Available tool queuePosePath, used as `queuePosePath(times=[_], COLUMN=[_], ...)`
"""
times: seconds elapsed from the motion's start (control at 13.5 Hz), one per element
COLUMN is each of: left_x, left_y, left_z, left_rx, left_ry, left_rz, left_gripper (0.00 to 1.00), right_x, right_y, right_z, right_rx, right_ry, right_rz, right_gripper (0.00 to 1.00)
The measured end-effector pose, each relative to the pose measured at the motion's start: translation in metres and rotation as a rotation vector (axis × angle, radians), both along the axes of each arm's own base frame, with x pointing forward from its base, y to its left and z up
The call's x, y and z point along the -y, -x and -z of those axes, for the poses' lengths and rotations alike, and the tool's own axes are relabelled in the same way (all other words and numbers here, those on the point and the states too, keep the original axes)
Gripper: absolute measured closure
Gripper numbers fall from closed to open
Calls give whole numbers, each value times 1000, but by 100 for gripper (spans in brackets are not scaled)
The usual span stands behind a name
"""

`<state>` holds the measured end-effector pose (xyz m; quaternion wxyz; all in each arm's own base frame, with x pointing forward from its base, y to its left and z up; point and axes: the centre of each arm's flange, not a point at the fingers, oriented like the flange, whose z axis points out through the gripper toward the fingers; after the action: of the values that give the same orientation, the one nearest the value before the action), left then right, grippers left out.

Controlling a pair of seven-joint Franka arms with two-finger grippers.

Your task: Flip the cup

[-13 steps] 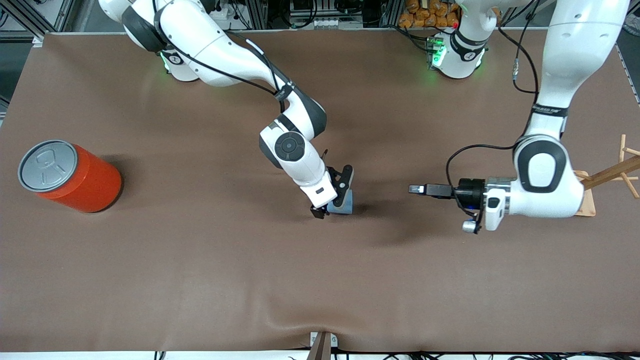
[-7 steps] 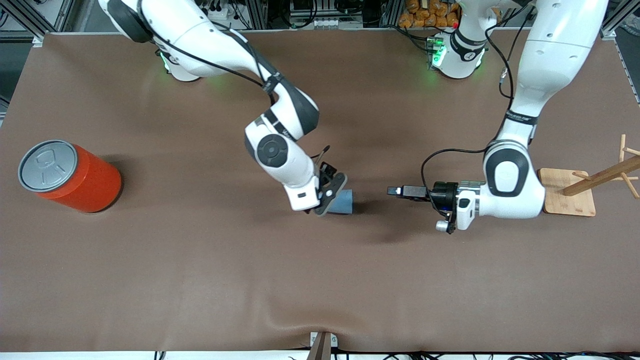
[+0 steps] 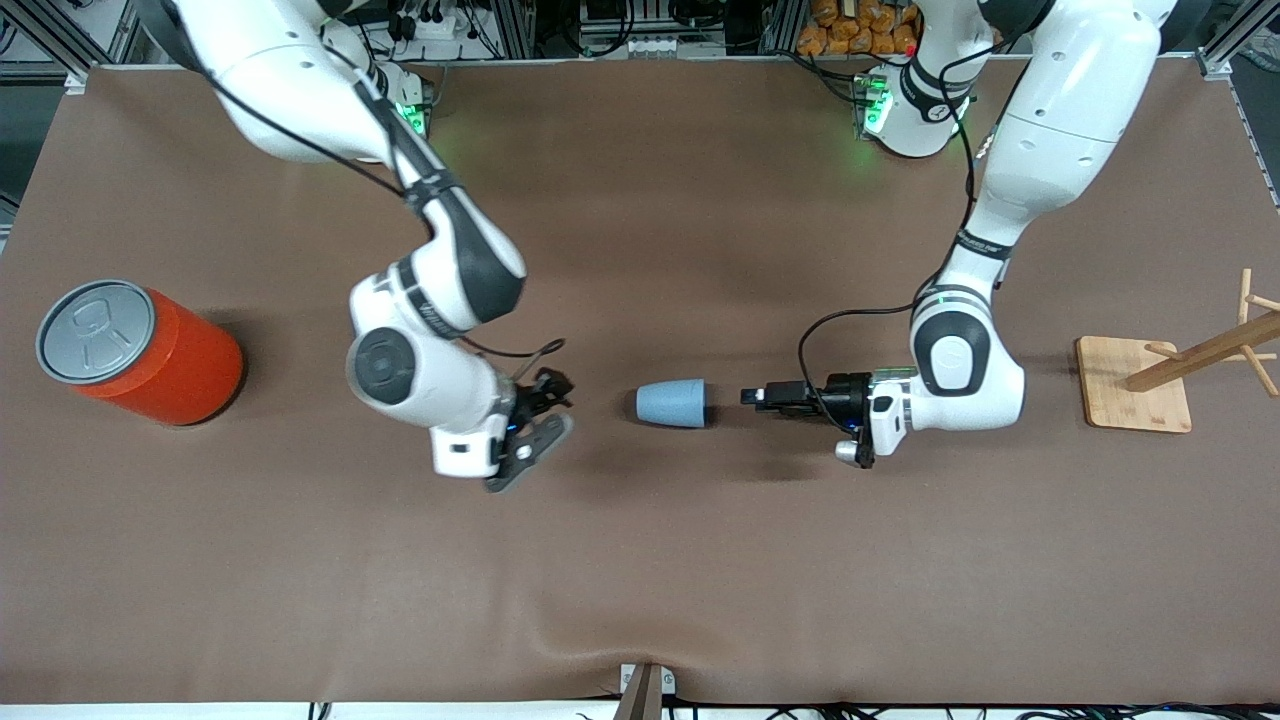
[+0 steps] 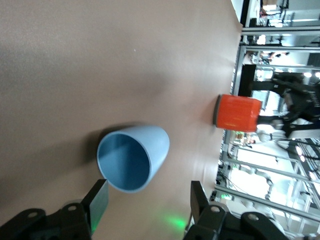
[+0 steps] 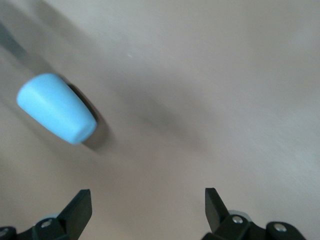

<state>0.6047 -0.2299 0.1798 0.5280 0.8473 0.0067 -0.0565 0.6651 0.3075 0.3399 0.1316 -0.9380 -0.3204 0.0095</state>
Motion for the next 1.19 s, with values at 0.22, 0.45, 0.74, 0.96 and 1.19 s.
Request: queuePosePath(times=[0.22, 0.45, 0.74, 0.96, 1.19], left_x=[22, 45, 72, 85, 82], left_y=[9, 21, 34, 40, 30], left_z=[12, 30, 38, 41, 26], left_rx=[-17, -11, -11, 5, 37], left_ry=[9, -2, -25, -13, 1], left_rz=[-38, -65, -89, -96, -108], left_gripper=[29, 32, 37, 67, 92], right_x=[73, 152, 225, 249, 290], right_y=[-14, -22, -1, 29, 51], right_z=[-28, -67, -135, -195, -234], right_rx=[-60, -85, -115, -93, -80], right_ry=[21, 28, 67, 150, 201], right_rz=[74, 164, 226, 263, 374], right_gripper=[0, 0, 0, 0, 0])
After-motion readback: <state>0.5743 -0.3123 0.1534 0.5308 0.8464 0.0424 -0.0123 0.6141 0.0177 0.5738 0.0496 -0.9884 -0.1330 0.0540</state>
